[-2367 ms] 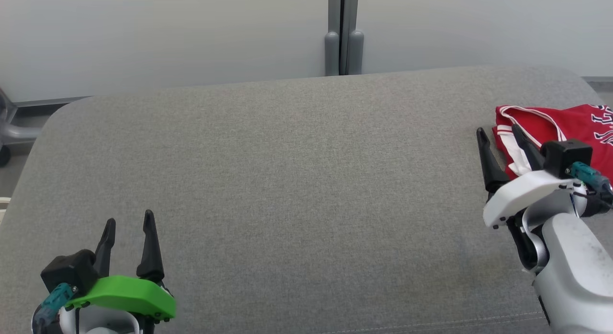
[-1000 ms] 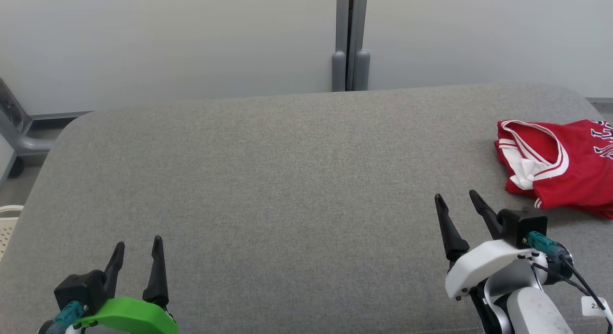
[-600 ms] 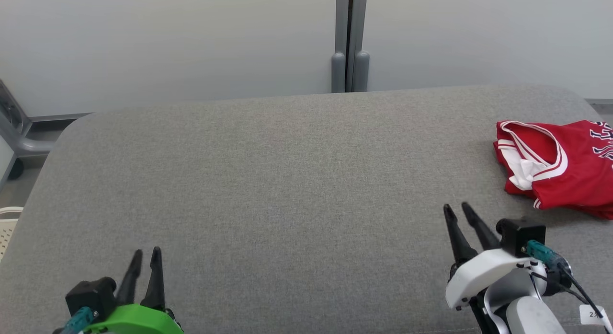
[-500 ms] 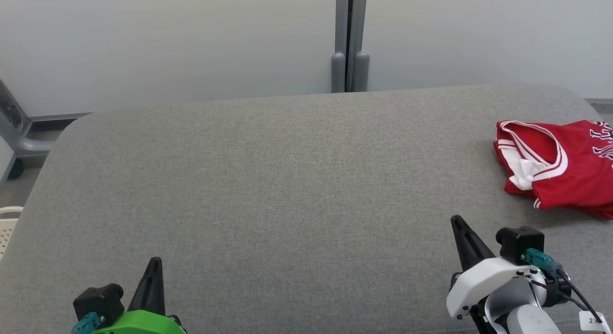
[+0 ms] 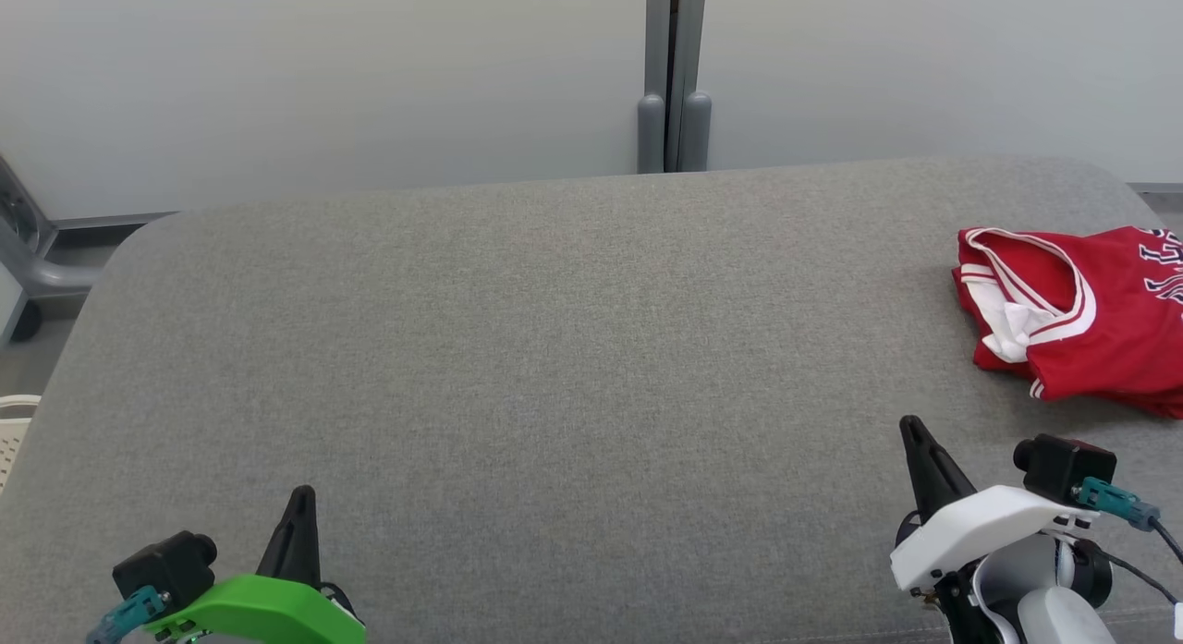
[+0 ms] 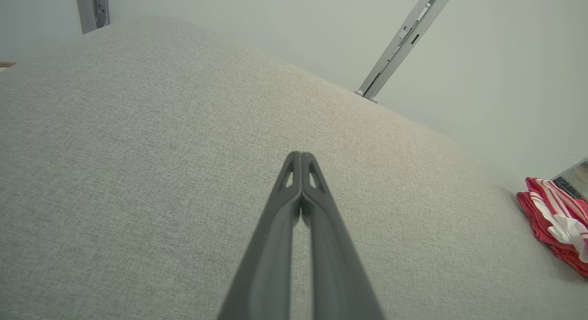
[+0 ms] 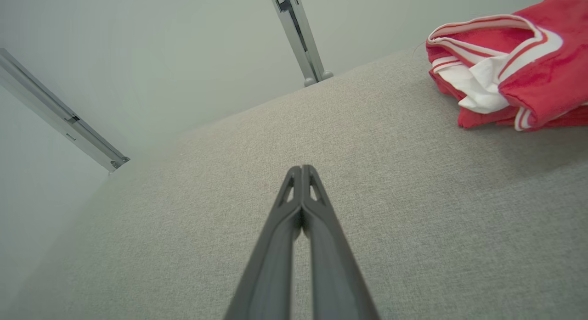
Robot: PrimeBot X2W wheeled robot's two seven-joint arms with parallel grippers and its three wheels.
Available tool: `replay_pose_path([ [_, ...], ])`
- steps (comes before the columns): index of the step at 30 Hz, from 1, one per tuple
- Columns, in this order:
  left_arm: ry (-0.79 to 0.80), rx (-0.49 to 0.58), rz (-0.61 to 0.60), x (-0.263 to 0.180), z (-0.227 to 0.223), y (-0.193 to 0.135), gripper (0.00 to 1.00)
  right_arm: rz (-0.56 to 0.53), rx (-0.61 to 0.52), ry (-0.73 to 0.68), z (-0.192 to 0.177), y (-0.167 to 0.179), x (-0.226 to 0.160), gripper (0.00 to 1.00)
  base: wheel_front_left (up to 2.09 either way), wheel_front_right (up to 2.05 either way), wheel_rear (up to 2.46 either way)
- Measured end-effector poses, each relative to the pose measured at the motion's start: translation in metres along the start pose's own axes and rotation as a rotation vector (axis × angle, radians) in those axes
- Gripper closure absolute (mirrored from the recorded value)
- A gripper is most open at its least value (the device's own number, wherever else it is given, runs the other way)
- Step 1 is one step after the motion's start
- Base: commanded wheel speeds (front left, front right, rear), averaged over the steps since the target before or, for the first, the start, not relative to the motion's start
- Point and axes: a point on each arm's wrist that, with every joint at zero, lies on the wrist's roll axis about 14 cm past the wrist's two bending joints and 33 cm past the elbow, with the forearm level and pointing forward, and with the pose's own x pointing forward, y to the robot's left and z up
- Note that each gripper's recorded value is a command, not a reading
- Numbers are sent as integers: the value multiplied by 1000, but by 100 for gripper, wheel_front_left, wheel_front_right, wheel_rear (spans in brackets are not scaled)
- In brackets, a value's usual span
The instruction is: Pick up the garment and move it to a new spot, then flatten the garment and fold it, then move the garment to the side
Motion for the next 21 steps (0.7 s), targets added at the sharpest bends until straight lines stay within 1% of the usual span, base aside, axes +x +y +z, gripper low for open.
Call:
replay_pose_path([
  [10,20,-155,0,6,-1,-2,100,-26,170,-13,4,-10,0,100,0,0,0],
  [21,18,-298,-18,13,3,-7,100,-47,332,-26,7,-20,-1,100,0,0,0],
])
